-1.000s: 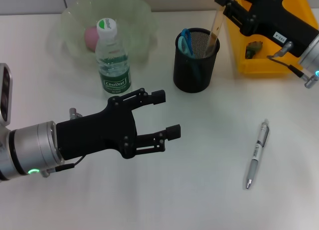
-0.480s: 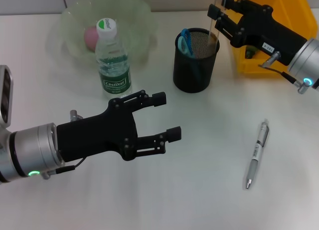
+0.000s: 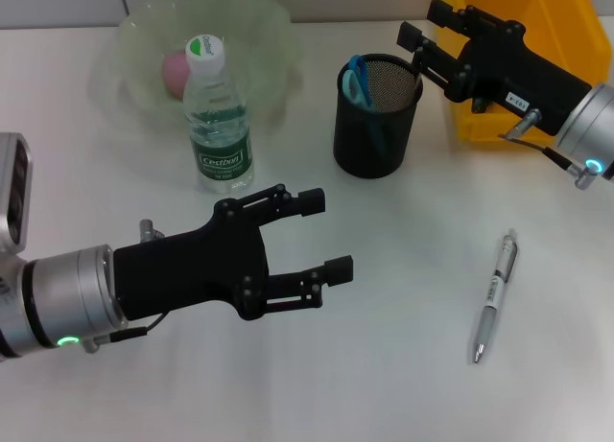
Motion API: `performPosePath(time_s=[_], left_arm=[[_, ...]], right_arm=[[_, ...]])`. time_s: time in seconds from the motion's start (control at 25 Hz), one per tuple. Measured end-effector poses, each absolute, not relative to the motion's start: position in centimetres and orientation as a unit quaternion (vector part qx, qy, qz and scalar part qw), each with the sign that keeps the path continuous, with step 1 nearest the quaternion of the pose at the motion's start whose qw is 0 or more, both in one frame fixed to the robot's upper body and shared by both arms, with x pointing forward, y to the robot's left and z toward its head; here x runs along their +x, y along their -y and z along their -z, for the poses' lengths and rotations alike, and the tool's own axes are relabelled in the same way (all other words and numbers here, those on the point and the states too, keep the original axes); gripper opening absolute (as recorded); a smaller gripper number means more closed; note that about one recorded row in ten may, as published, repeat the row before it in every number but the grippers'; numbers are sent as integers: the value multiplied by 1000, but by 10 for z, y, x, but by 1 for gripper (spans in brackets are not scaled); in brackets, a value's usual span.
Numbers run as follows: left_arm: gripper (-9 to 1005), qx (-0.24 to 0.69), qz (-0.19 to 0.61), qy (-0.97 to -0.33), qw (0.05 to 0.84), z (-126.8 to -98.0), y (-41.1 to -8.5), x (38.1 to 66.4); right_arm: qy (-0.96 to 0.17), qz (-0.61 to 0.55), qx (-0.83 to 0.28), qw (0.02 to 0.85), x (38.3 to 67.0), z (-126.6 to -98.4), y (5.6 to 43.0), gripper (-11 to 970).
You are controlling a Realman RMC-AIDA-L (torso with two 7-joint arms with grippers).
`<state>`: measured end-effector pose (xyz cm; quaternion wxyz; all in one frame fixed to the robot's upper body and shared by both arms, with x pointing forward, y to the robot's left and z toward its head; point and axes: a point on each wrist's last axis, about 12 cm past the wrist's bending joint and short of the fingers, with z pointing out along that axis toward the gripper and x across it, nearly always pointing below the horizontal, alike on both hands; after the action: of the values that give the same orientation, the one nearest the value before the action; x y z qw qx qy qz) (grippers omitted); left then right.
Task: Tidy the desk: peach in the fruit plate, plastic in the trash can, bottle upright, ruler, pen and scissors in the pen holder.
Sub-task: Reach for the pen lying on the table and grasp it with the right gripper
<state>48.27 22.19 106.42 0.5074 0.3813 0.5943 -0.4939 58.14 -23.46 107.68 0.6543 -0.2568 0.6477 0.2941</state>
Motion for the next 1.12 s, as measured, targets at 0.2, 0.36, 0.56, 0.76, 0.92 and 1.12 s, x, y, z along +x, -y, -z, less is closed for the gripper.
performPosePath(time_s=[0.2, 0.36, 0.56, 0.76, 0.92, 1.12], left_arm=[[832, 381, 494, -595, 507, -1064, -222, 482], [832, 378, 496, -596, 506, -1064, -225, 481], [832, 377, 493, -596, 509, -1064, -227, 480], [832, 381, 493, -594, 508, -1064, -225, 482], [832, 383, 493, -593, 509, -1065, -224, 483], [832, 385, 491, -591, 511, -1067, -224, 484]], right_arm=[[-635, -313, -256, 658, 576, -1080, 238, 500], [-608, -376, -260, 649, 560, -1103, 257, 500], [-652, -391, -304, 574, 549, -1139, 281, 501], [-730, -376, -344, 456, 543, -1173, 290, 500], [-790, -345, -343, 374, 541, -1198, 288, 500], [-851, -302, -318, 289, 541, -1229, 282, 501]])
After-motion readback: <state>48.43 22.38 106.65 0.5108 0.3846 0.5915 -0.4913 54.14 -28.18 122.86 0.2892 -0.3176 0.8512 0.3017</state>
